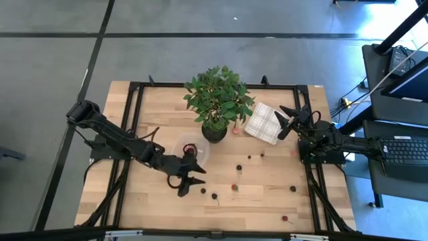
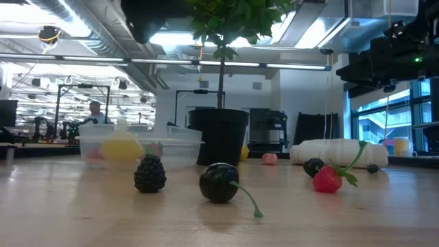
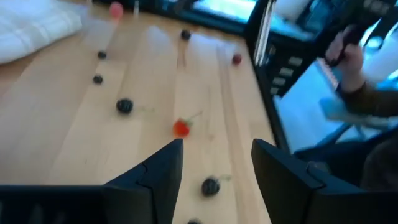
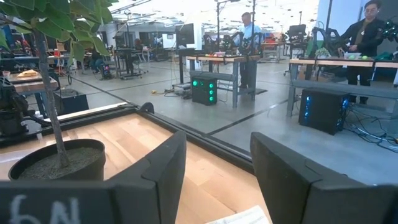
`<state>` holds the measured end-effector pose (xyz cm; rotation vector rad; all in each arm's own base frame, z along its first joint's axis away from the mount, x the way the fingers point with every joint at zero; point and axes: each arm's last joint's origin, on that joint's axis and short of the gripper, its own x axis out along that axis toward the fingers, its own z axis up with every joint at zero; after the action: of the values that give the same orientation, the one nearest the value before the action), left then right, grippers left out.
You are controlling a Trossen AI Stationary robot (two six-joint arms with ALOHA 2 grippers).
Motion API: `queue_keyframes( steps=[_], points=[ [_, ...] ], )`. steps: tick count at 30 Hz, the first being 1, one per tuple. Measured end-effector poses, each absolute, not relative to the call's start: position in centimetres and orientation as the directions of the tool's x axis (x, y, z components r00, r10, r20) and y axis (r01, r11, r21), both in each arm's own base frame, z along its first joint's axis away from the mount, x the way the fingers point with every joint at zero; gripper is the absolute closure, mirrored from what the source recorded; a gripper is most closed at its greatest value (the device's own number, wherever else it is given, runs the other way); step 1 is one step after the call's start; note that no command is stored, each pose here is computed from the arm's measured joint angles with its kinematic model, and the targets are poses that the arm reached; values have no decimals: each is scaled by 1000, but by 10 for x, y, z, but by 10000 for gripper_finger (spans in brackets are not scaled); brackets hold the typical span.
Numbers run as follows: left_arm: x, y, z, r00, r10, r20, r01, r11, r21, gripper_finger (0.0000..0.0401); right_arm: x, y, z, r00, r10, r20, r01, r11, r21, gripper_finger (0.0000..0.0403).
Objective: Pick and placing Produce into tupperware
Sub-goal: Put the left blackberry into the transparent bin
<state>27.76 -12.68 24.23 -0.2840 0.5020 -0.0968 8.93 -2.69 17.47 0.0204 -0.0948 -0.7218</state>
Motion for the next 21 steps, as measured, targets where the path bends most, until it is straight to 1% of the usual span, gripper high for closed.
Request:
queue_keyframes(
  steps=[4, 8, 12, 16, 21],
  points=[
    [280, -132, 238, 826, -126, -549, 10, 978, -209, 216, 89, -27, 175, 746, -661, 79, 659, 750, 52, 221],
    [294, -144, 241, 789, -118, -603, 54, 991, -123, 216, 89, -27, 175, 746, -661, 79, 659, 750, 51, 221],
    [310, -154, 236, 729, -91, -678, 50, 996, -79, 216, 89, -27, 175, 746, -661, 79, 659, 750, 51, 221],
    [323, -160, 224, 698, -73, -713, 10, 996, -93, 216, 89, -27, 175, 746, -661, 80, 659, 750, 51, 221],
    [325, -164, 214, 660, -99, -745, -68, 979, -191, 216, 89, -27, 175, 747, -661, 80, 659, 751, 51, 221]
  ],
)
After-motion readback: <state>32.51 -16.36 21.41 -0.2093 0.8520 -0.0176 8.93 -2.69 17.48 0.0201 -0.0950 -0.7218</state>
